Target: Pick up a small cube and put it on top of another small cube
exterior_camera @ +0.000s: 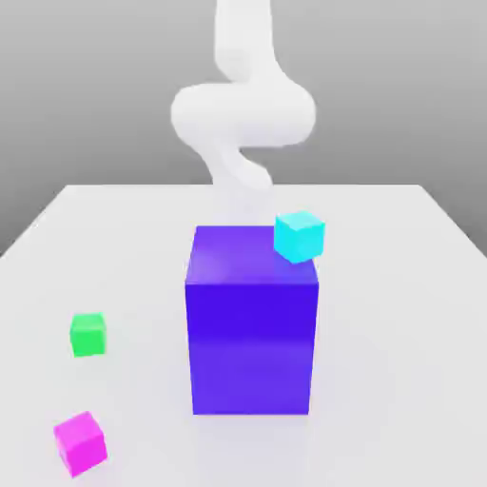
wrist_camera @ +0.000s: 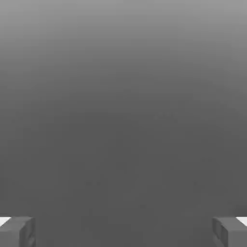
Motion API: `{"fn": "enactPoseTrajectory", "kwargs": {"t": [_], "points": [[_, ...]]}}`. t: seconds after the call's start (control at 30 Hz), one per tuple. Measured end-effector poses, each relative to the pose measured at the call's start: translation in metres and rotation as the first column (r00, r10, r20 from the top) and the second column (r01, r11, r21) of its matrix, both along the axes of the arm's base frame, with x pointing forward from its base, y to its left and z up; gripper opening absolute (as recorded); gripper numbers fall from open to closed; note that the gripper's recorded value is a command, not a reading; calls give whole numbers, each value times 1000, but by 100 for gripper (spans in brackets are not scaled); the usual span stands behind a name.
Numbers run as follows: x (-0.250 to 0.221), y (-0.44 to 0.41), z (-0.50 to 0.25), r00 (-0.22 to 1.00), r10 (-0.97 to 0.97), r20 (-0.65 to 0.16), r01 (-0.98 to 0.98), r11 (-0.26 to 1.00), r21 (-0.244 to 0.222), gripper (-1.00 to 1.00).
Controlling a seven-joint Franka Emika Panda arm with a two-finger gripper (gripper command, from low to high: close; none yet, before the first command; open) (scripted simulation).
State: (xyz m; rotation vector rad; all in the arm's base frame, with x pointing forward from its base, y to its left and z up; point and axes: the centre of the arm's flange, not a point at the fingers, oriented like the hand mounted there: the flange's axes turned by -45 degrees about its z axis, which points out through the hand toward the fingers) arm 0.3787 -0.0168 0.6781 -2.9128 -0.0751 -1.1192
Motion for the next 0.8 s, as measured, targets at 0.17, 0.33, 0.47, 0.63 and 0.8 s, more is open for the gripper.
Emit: {"fn": "enactPoseTrajectory", "kwargs": {"t": [0.17,0.33,0.47,0.63,0.8], "points": [[56,-32,-76,985,119,-126,-121,993,-15,0],[95,-60,-160,947,216,-237,-227,974,-20,0],[113,-83,-229,904,282,-322,-305,952,-24,0],[118,-115,-315,837,343,-426,-392,920,-29,0],[107,-146,-395,753,390,-529,-479,877,-35,0]]}}
